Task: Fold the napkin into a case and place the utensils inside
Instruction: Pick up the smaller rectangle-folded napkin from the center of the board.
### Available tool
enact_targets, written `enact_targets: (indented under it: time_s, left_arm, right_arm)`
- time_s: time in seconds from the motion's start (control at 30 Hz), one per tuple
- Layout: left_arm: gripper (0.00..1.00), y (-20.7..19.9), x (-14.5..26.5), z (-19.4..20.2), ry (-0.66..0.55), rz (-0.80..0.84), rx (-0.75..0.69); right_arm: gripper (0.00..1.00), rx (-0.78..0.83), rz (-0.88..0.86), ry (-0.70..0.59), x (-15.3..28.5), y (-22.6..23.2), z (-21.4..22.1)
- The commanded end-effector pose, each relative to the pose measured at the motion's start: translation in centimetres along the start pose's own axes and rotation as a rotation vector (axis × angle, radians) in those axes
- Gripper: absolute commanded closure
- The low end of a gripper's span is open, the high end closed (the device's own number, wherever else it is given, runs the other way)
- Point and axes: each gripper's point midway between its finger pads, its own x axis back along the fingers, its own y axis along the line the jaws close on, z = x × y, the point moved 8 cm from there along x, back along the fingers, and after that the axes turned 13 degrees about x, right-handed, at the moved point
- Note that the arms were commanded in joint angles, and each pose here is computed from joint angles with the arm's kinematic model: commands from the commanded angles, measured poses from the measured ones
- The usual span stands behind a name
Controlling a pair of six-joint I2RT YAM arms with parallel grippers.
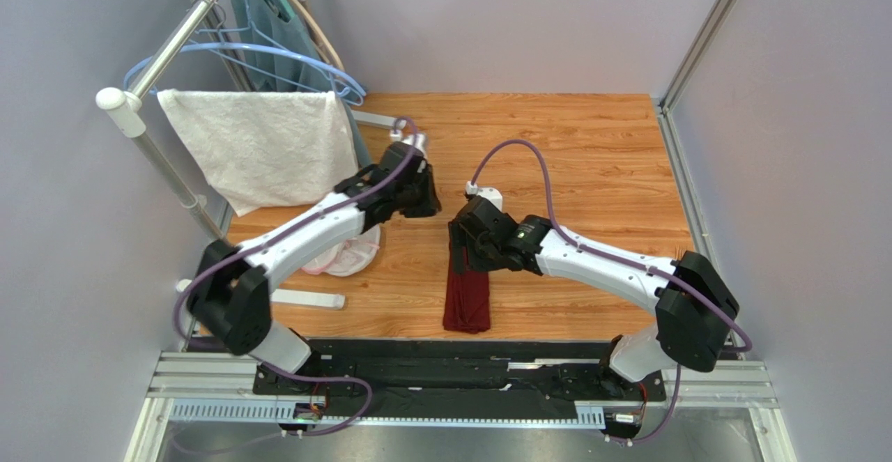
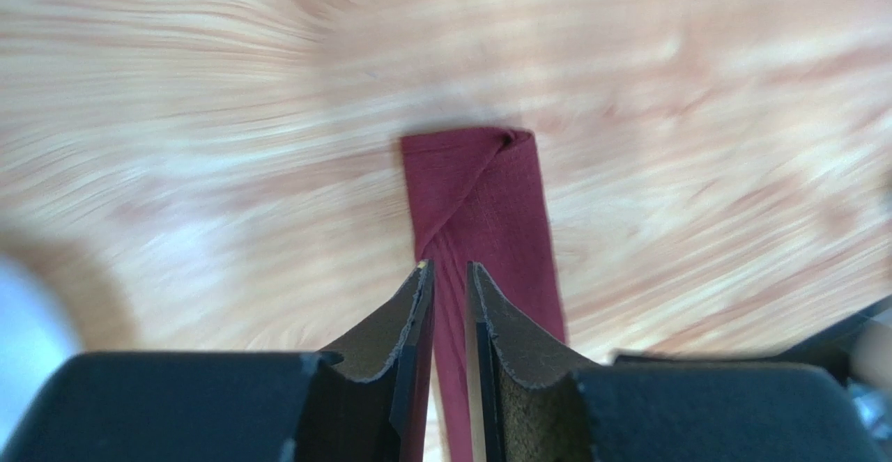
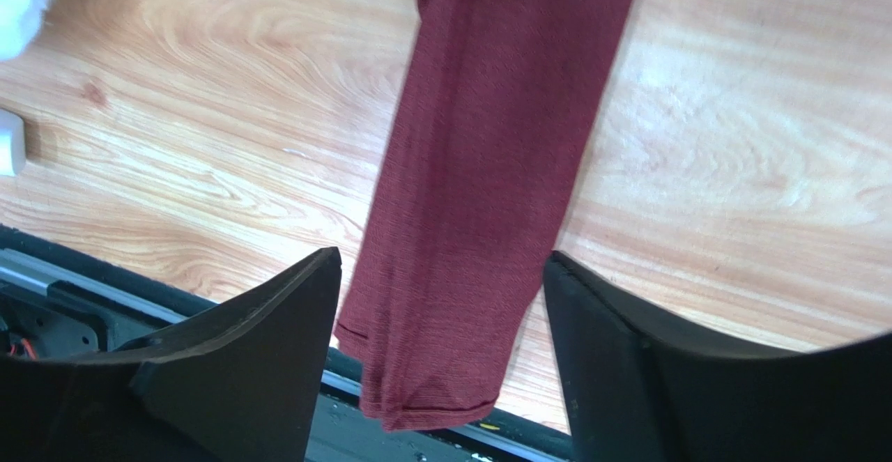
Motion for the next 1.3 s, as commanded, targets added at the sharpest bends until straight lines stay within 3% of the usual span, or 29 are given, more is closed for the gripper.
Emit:
enact_targets:
  time_s: [0.0, 0.07, 0.27, 0.43, 0.97, 1.27]
  left_arm:
    - [0.75, 3.0, 6.9, -1.0, -0.163, -0.068, 0.215]
    - [0.75, 4.1, 8.3, 0.1, -0.183, -0.079, 0.263]
    - [0.74, 5.1, 14.6, 1.6, -0.31, 0.046, 0.307]
    - [0.74, 5.0, 17.6, 1.8, -0.329, 0.103, 0.246]
    - [0.74, 5.4, 18.1, 2.8, -0.302, 0.134, 0.191]
    - [0.74, 5.5, 18.2, 3.0, -0.298, 0.136, 0.187]
  right_arm:
    - [0.25, 0.044, 0.122, 0.019, -0.4, 0.5, -1.1]
    - [0.26, 0.056, 0.129, 0.037, -0.5, 1.6, -1.6]
    - [0.41, 0.091, 0.261, 0.129, -2.7, 3.8, -1.4]
    - [0.39, 0.08, 0.33, 0.151, -3.4, 5.2, -1.4]
    - [0.34, 0.173, 0.524, 0.242, -4.6, 8.3, 2.7]
    - [0.43, 0.192, 0.546, 0.269, -6.4, 8.6, 3.7]
